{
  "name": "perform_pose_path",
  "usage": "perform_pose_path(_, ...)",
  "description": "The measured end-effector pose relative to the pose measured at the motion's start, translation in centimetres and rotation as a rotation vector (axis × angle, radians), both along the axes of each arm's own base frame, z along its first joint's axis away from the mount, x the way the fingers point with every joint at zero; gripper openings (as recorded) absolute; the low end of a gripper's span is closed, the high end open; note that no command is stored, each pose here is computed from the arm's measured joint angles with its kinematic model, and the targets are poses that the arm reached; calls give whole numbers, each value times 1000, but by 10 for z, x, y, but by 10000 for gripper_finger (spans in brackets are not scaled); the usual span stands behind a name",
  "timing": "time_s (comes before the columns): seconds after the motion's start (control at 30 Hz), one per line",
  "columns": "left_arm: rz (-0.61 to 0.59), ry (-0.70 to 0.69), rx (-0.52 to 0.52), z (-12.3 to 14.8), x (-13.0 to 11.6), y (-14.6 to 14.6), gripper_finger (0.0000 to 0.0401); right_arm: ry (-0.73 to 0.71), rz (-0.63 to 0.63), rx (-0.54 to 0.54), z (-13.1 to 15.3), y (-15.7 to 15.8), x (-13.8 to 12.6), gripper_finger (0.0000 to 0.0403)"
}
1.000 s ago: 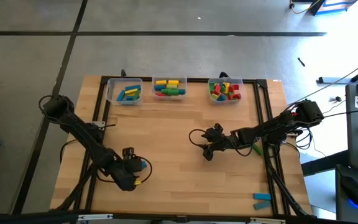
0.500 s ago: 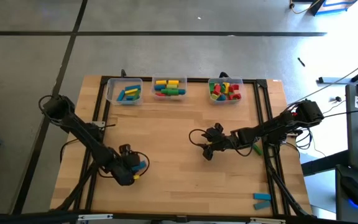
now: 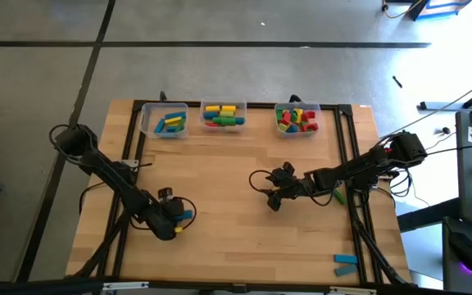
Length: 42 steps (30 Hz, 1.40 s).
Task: Sort blocks by size
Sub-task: Put the blue rectangular block into the left transparent bin
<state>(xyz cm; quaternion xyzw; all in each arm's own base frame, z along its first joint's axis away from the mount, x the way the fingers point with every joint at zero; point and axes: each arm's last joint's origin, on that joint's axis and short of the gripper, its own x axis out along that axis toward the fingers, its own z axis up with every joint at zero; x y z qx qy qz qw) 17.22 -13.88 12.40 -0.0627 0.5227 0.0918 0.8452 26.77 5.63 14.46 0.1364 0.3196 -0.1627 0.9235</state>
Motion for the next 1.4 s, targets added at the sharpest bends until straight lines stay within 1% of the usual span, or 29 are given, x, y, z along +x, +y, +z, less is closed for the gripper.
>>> perform_pose_path(0.07,-21,2,13,0,0,0,125,1,1,-2,0,0,0,257)
perform_pose_path(0.1,-31,1,19,0,0,0,122,0,1,-2,0,0,0,257)
perform_pose_path(0.2,-33,-9,35,0,1,0,122,1,1,-2,0,0,0,257)
perform_pose_path(0.33,-45,-21,49,8,4,2,122,1,1,-2,0,0,0,257)
perform_pose_path(0.47,-25,-75,38,29,12,5,129,0,1,-2,0,0,0,257)
perform_pose_path(0.53,-3,-70,73,37,11,11,128,1,1,-2,0,0,0,257)
perform_pose_path(0.6,17,-100,99,47,12,16,127,0,1,-2,0,0,0,257)
perform_pose_path(0.73,94,-161,152,65,11,33,132,1,1,-2,0,0,0,257)
perform_pose_path(0.83,186,-227,196,77,12,49,135,1,2,-2,0,0,0,257)
perform_pose_path(0.93,268,-256,208,85,13,66,136,1,3,-4,0,0,0,257)
perform_pose_path(1.13,368,-260,249,94,17,98,137,0,2,-3,0,0,0,257)
perform_pose_path(1.4,551,-203,304,88,20,140,138,1,3,-4,0,0,0,257)
